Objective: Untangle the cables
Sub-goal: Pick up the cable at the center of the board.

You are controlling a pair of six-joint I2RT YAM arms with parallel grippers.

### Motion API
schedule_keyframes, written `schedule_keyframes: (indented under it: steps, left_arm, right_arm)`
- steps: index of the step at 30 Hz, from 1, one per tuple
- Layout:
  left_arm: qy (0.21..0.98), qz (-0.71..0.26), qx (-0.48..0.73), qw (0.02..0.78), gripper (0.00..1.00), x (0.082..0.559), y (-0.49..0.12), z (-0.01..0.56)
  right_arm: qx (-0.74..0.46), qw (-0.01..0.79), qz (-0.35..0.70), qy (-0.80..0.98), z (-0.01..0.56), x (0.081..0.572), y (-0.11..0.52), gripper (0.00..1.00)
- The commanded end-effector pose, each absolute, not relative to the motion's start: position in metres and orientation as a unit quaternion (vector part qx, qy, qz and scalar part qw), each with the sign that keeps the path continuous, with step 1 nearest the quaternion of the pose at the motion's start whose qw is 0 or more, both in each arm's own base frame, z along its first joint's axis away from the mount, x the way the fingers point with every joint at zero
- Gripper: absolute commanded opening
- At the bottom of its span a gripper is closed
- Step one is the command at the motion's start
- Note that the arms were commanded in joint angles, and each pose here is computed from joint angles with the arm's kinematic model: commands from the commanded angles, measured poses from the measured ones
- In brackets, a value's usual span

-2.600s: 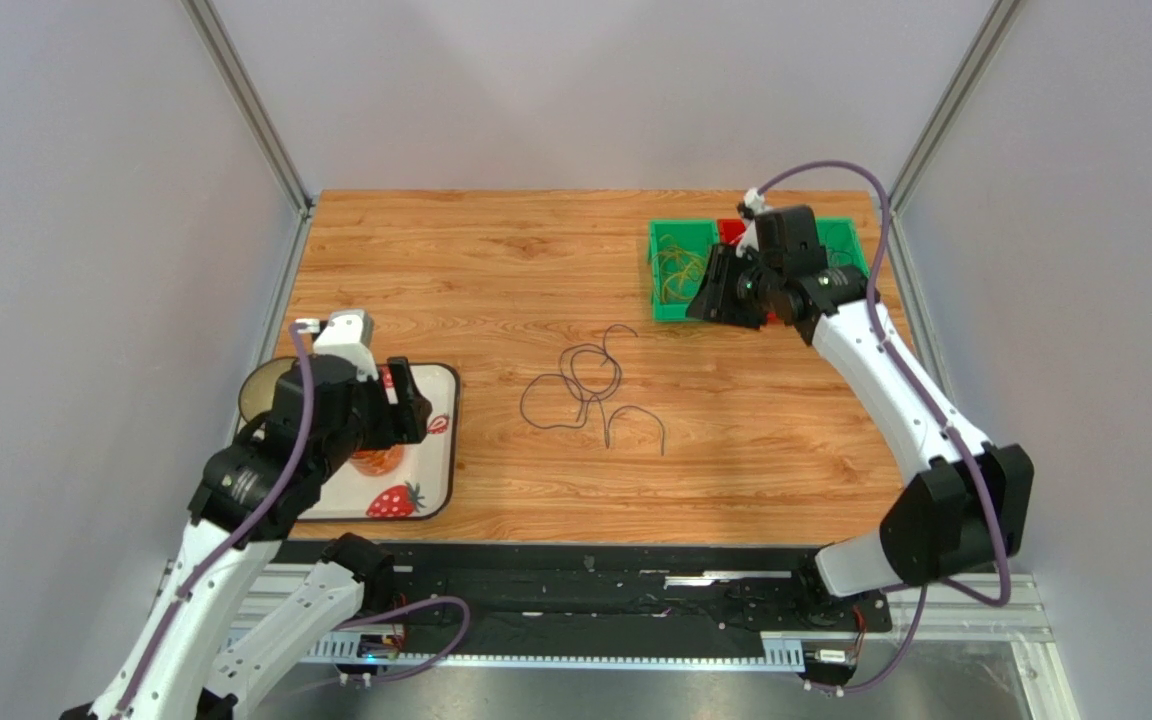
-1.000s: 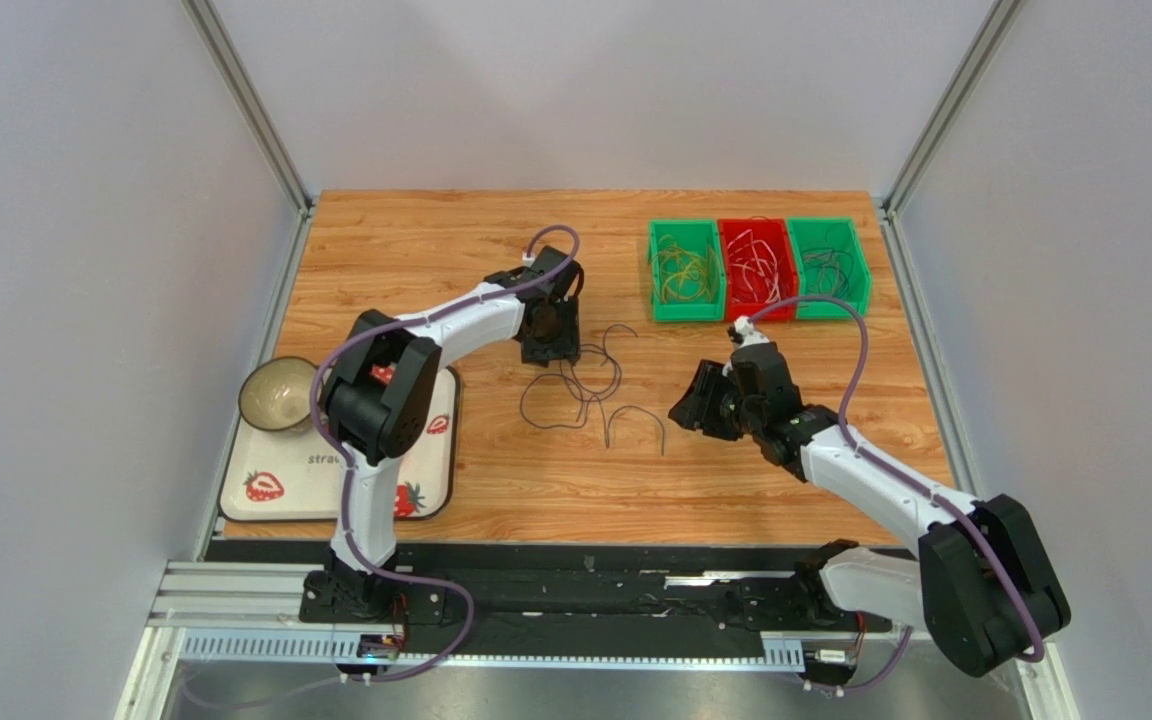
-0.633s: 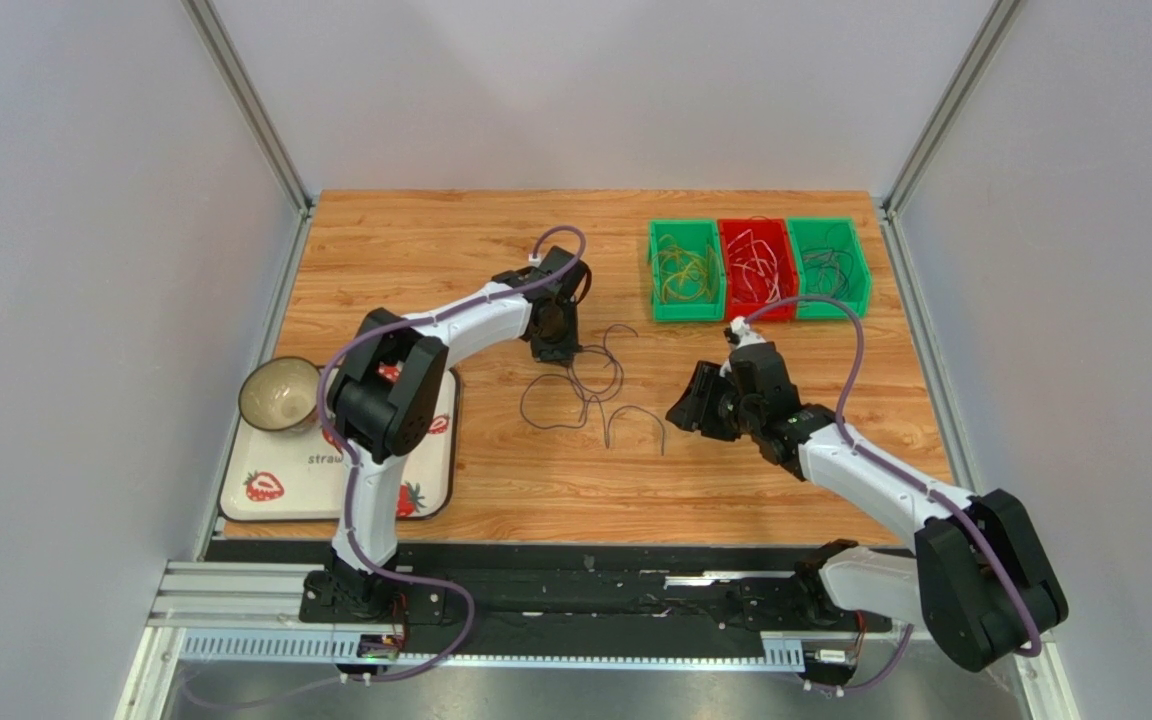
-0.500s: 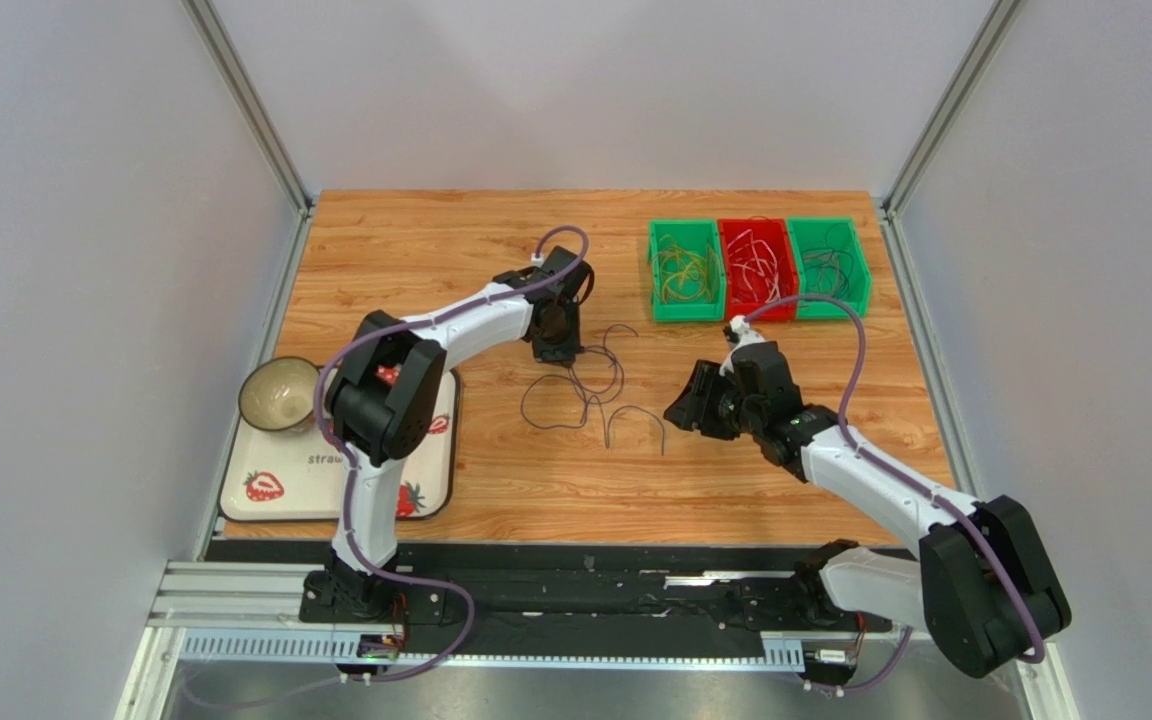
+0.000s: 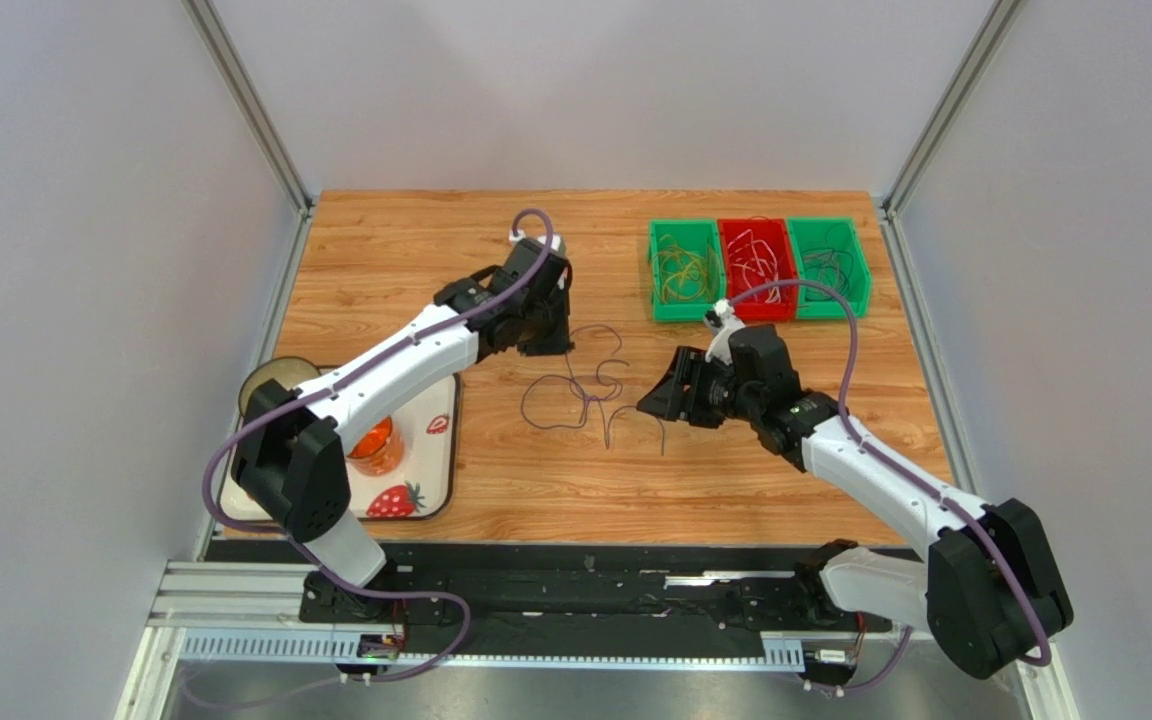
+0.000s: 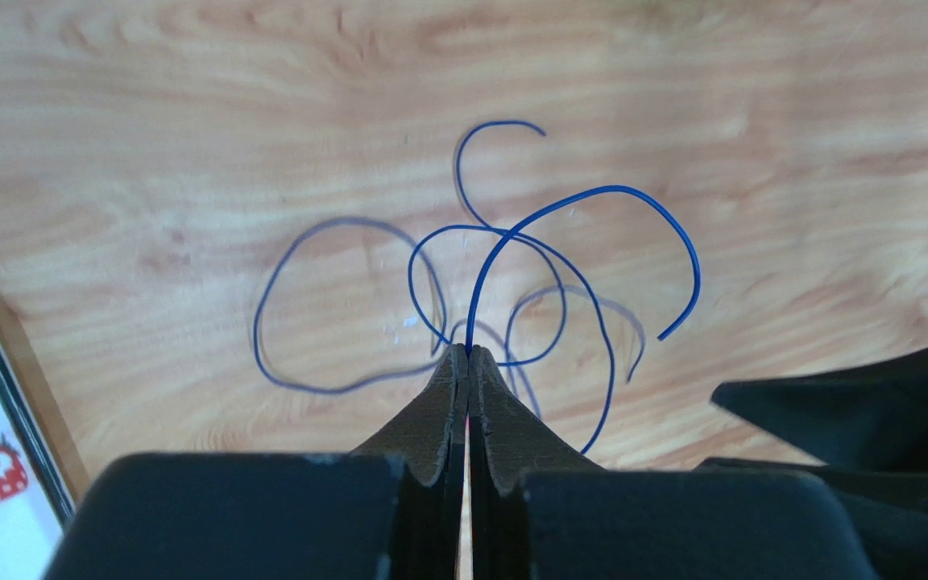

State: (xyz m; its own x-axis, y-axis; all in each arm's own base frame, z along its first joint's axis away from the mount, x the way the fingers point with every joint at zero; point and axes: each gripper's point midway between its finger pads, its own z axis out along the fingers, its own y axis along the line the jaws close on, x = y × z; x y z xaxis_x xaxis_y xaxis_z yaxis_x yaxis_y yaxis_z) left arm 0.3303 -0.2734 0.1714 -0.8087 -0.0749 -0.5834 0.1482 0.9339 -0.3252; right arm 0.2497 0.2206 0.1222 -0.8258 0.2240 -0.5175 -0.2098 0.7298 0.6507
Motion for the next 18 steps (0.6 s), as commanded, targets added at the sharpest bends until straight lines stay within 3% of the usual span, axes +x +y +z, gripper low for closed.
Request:
schedule_keyframes:
  steps: [1,9,18]
  left_arm:
    - [0.955,-0.177,0.015,0.236,0.0,0.294,-0.275,0.119]
    - [0.97,-0.155,0.008,0.187,0.0,0.275,-0.271,0.072]
    - [0.973,-0.148,0.009,0.18,0.0,0.277,-0.273,0.06]
  right_arm:
    - [0.0,0.285,0.402,0.871,0.139,0.253,0.237,0.59]
    - [-0.005,0.236,0.414,0.879,0.131,0.246,0.262,0.67]
    - [-0.042,0.197,0.39,0.899,0.104,0.237,0.291,0.68]
